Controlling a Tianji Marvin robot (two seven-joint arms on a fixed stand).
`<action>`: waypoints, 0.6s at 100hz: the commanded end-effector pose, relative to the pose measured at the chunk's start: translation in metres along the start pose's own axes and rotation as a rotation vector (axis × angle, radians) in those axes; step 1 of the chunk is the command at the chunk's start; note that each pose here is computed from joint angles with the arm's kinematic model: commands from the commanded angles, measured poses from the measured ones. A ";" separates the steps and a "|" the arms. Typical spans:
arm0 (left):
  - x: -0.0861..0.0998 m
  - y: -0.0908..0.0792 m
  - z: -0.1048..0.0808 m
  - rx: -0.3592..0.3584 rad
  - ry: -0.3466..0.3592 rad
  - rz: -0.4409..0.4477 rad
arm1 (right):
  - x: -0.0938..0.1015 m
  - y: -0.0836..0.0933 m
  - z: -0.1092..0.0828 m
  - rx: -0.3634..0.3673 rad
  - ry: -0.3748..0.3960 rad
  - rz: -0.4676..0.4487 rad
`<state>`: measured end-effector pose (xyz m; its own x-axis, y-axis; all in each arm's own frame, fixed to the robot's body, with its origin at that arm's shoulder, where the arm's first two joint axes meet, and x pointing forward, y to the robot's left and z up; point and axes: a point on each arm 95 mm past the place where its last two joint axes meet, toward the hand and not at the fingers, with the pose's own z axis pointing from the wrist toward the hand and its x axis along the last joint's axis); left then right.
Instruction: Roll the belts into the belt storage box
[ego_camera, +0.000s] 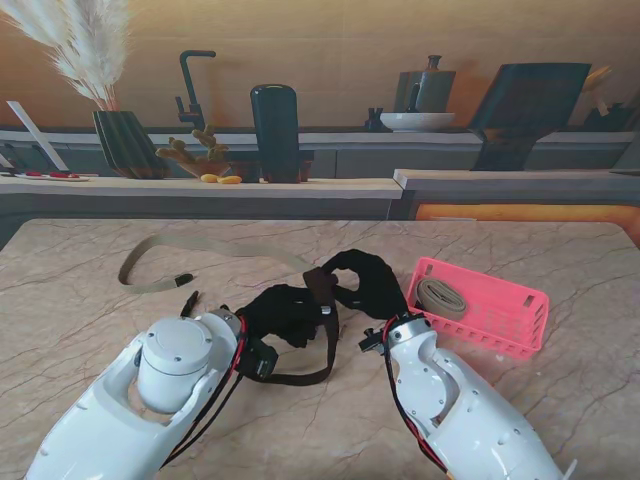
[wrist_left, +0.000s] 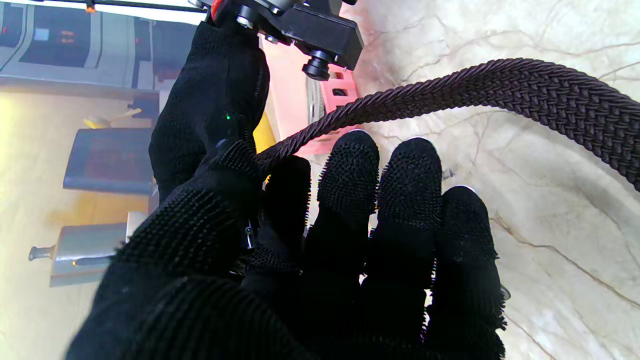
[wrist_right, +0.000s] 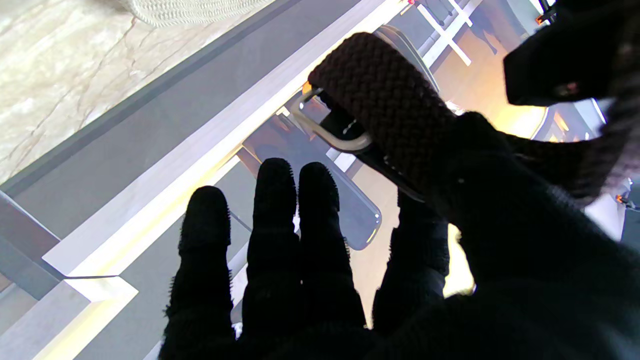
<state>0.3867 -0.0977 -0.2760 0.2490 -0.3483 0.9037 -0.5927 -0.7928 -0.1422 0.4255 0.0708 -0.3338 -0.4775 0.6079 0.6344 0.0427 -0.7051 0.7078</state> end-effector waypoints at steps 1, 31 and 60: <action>-0.002 0.003 0.001 0.001 0.002 -0.003 | 0.007 -0.001 0.002 -0.009 0.029 0.006; -0.004 0.000 0.004 0.141 0.050 0.204 | 0.008 0.001 0.001 -0.024 0.020 0.015; -0.010 -0.007 0.002 0.262 0.053 0.385 | 0.006 0.003 0.002 -0.044 -0.001 0.010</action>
<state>0.3912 -0.0916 -0.2795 0.0078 -0.6027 0.7979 -0.4378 -0.7195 -0.5392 0.4264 0.0685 -0.3299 -0.4720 0.6105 0.6360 0.0134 -0.7163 0.6976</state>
